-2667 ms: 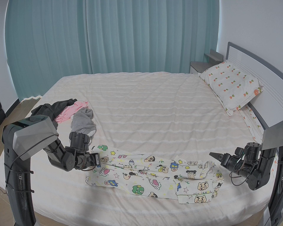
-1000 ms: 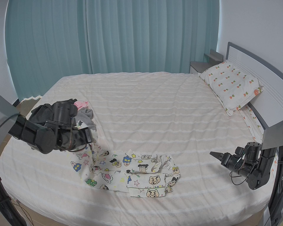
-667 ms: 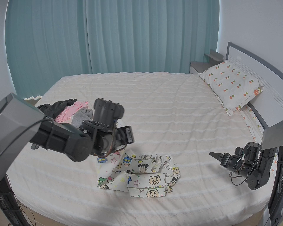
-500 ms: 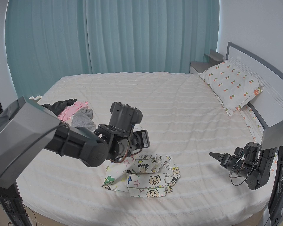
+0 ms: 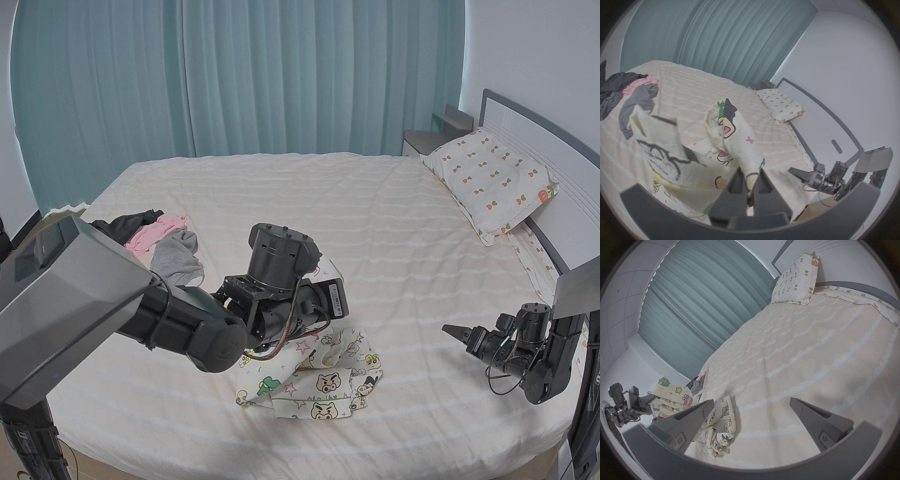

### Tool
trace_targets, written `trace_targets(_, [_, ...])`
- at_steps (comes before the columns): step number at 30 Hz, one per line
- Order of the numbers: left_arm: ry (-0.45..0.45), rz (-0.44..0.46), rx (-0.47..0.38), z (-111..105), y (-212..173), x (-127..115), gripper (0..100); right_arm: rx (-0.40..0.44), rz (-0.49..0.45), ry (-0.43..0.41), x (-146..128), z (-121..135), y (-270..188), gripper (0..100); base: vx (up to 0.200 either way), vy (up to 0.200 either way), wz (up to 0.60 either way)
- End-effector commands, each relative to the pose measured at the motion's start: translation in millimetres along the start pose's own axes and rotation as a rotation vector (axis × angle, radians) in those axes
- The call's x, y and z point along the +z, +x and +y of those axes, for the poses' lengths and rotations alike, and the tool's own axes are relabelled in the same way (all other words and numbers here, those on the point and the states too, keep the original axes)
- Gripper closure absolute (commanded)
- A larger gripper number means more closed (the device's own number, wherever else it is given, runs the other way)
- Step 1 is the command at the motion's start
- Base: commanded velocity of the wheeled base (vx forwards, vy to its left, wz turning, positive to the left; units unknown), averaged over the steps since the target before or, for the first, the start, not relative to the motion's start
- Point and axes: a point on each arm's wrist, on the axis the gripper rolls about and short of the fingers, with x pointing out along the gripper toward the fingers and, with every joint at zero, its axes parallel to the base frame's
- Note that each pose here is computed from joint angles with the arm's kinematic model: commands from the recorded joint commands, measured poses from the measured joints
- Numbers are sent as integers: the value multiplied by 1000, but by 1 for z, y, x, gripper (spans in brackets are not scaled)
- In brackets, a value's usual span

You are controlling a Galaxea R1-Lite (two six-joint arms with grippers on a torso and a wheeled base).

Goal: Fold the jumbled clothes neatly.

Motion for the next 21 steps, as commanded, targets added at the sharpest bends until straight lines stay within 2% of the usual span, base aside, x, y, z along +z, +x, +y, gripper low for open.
trace_targets(1, [3,-1,-14,-5,1,-2,100,3,-2,-2,-1,0,1,0,0,0,0])
trace_targets(10, [2,3,-15,-4,1,-2,100,5,2,-3,-2,1,1,0,0,0,0])
trace_targets(11, [3,4,-16,-5,1,-2,0,5,2,-3,-2,1,1,0,0,0,0])
trace_targets(19, [7,8,-31,-8,1,-5,0,7,5,-4,-3,1,1,0,0,0,0])
trace_targets(21, [7,-14,-36,-9,2,-4,0,7,5,-4,-3,1,1,0,0,0,0])
